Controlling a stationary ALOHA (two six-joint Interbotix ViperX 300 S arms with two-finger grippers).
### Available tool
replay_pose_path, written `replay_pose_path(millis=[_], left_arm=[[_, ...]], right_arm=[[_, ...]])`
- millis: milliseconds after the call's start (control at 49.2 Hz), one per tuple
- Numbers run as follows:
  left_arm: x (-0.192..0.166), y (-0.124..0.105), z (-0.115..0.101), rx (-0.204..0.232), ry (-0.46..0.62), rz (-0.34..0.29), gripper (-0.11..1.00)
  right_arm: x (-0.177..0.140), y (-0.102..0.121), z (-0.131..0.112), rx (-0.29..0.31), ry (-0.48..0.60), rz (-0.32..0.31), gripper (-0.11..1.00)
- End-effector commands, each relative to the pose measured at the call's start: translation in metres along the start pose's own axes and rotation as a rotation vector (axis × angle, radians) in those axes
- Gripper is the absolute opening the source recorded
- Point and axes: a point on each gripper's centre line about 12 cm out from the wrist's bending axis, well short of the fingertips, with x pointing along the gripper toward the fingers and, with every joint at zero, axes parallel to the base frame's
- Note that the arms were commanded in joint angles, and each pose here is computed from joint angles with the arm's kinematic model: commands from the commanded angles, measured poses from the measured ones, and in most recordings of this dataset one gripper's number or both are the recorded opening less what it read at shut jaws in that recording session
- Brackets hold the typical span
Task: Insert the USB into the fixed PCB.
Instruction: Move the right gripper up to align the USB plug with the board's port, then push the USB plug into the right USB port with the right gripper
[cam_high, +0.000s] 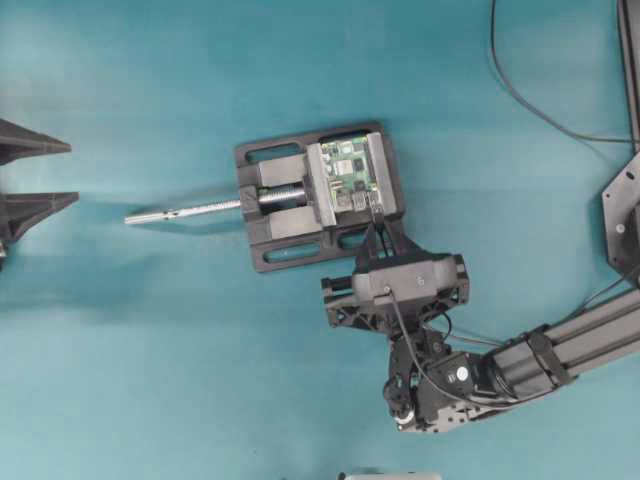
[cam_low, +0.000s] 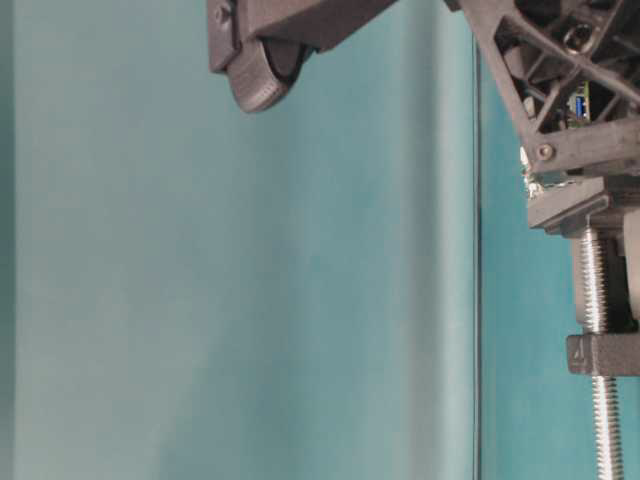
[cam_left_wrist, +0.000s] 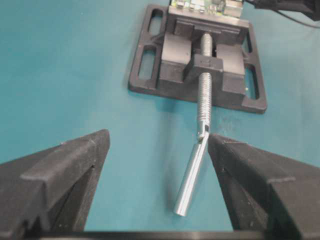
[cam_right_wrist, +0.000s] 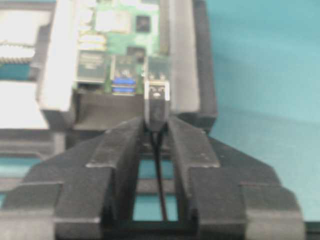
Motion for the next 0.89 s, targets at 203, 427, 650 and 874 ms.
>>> replay_pose_path(millis=[203, 427, 650, 874], left_arm=[[0.001, 0.000, 0.004, 0.000, -0.008, 0.001, 0.94], [0.001, 0.000, 0.005, -0.001, -0.010, 0.002, 0.94], [0.001, 0.000, 0.005, 0.001, -0.009, 0.000, 0.94], [0.001, 0.000, 0.004, 0.000, -0.008, 0.001, 0.94]], right_arm=[[0.001, 0.002, 0.022, 0.057, 0.006, 0.008, 0.21], [0.004, 0.002, 0.023, 0.060, 0.006, -0.001, 0.21], [0.010, 0.003, 0.026, 0.069, 0.008, -0.018, 0.21], [0.018, 0.005, 0.029, 0.077, 0.009, -0.036, 0.21]])
